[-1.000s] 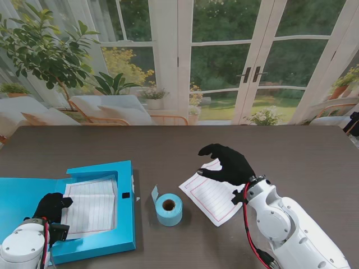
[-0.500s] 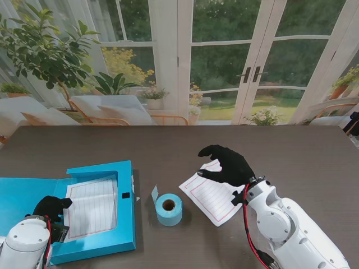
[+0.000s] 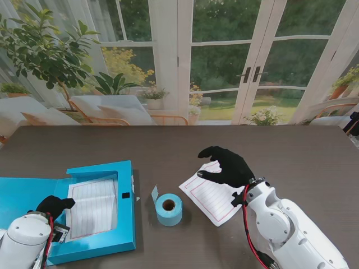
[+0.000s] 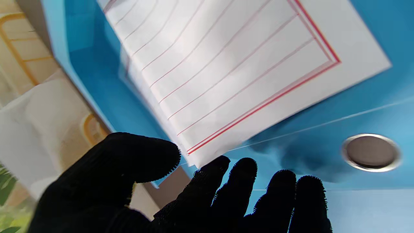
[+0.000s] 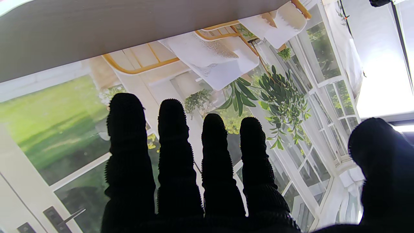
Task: Peel a label from the label roll, stick it on the side of the file box and file the documents
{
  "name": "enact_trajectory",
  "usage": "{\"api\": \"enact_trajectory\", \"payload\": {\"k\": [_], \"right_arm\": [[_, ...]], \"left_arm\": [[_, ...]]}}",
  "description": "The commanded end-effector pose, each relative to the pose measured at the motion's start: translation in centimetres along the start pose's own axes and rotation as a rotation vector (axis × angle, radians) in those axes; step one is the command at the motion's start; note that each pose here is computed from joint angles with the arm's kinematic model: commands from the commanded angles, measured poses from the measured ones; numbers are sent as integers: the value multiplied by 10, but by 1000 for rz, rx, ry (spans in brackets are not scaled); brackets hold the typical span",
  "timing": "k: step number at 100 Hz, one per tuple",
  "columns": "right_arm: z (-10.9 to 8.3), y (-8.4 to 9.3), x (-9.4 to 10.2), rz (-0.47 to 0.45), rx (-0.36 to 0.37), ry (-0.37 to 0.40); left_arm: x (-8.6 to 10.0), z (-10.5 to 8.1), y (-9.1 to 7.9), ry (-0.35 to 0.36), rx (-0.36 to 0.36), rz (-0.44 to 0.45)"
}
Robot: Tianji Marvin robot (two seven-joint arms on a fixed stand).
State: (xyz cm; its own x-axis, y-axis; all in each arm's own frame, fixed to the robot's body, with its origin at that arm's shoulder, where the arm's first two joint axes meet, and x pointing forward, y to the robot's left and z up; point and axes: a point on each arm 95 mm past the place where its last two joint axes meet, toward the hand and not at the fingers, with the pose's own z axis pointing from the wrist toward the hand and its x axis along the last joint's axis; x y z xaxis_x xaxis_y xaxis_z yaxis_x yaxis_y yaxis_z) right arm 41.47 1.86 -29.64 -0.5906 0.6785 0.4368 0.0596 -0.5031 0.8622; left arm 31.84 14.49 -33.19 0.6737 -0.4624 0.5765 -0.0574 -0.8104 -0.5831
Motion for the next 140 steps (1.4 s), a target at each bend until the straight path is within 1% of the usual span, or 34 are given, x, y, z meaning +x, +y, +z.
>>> {"api": "enact_trajectory", "payload": {"k": [1, 12, 21, 27, 32, 39, 48, 67, 73, 78, 86, 96, 107, 122, 133, 140], "right_arm": [[-1, -4, 1, 2, 17, 2], [-1, -4, -1, -1, 16, -5], [-1, -4, -3, 1, 18, -12], [-2, -5, -4, 1, 20, -14], [-2, -5, -5, -1, 21, -15], [-2, -5, -5, -4, 23, -16], [-2, -4, -7, -13, 30, -21], [-5, 0, -13, -40, 46, -41], [-7, 2, -16, -49, 52, -50], [-8, 4, -19, -59, 61, -61], [-12, 9, -23, -75, 80, -79], [-18, 15, -29, -111, 110, -100], [-26, 19, -37, -152, 143, -127], [-36, 22, -47, -198, 172, -155], [-43, 23, -54, -226, 187, -173], [-47, 24, -58, -237, 197, -189]], "left_arm": [[7, -6, -1, 3, -7, 13], [7, -11, -4, -16, 6, 21], [6, -14, -6, -27, 32, 54], [6, -16, -8, -24, 46, 75], [6, -17, -9, -8, 63, 86], [8, -18, -10, 49, 107, 102], [13, -20, -10, 145, 171, 116], [31, -28, -10, 332, 288, 98], [38, -31, -9, 386, 301, 86], [45, -36, -8, 437, 295, 66], [56, -41, -5, 528, 262, 35], [68, -47, 0, 648, 199, 26], [78, -46, 8, 765, 138, 15], [89, -45, 18, 865, 59, 16], [96, -44, 27, 937, 17, 33], [100, -44, 34, 978, -2, 29]]}}
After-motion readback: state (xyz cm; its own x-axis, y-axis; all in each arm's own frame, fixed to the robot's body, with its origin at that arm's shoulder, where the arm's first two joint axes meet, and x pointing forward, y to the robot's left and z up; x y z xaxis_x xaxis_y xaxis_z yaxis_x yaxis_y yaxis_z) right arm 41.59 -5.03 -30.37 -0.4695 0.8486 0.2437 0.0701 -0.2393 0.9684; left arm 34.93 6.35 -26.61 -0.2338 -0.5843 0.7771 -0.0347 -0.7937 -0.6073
